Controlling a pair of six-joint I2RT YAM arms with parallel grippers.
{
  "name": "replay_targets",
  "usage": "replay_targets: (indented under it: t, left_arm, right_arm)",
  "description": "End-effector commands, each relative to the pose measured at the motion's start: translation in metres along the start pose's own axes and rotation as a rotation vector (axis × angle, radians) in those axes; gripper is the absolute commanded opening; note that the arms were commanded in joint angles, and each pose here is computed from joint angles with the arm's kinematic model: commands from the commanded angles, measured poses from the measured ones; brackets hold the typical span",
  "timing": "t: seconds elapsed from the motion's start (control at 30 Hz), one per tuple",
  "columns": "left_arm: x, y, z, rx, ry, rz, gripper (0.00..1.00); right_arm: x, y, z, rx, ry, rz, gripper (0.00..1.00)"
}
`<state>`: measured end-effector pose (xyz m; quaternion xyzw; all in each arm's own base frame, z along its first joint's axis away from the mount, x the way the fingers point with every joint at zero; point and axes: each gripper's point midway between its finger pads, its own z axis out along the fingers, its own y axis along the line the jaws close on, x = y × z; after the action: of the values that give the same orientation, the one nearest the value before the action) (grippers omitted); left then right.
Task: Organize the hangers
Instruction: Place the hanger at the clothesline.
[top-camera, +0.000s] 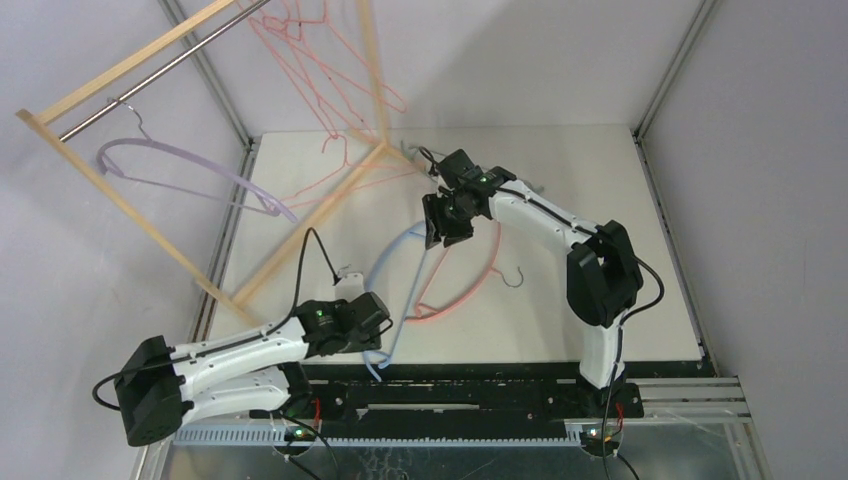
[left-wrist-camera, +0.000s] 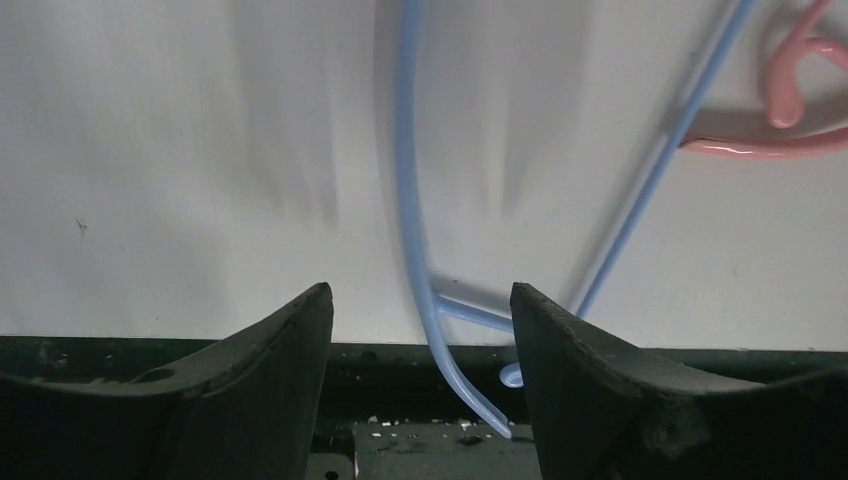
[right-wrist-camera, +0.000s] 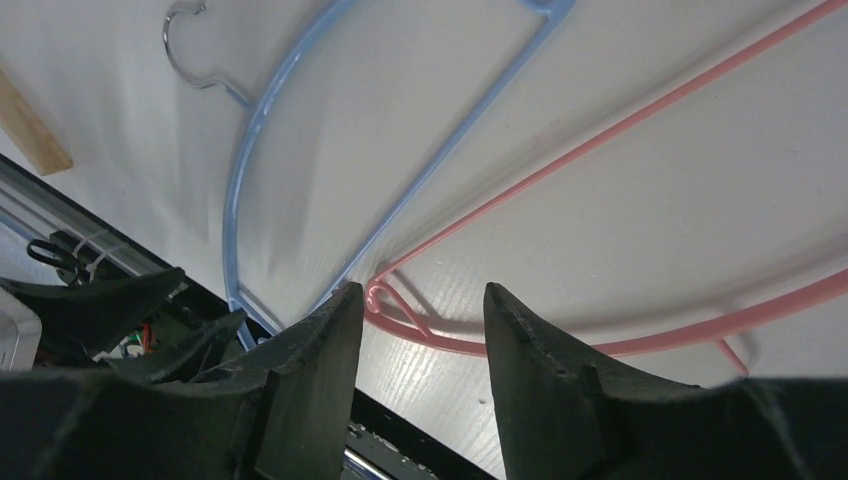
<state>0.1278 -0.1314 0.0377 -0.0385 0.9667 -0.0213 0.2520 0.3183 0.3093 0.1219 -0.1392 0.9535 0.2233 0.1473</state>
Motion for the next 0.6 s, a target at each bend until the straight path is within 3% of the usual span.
replay_targets:
  t: [0.0, 0.33, 0.47, 0.57]
  left_arm:
    - [0.001, -0.003, 0.013, 0.028, -0.021, -0.060, 0.63]
    - [0.033, -0.013, 0.044, 0.105, 0.060, -0.020, 0.48]
    - [0.038, -0.021, 0.049, 0.124, 0.094, 0.023, 0.25]
    - [0.038, -0.027, 0.048, 0.135, 0.109, 0.056, 0.02]
  right_arm:
    - [-0.005, 0.000, -0.018, -0.021, -0.046, -0.022, 0.56]
    - [0.005, -0.020, -0.028, -0.028, -0.054, 0.022, 0.55]
    - [0.008, -0.024, -0.032, -0.024, -0.058, 0.028, 0.54]
    - [0.008, -0.026, -0.034, -0.023, -0.062, 0.035, 0.54]
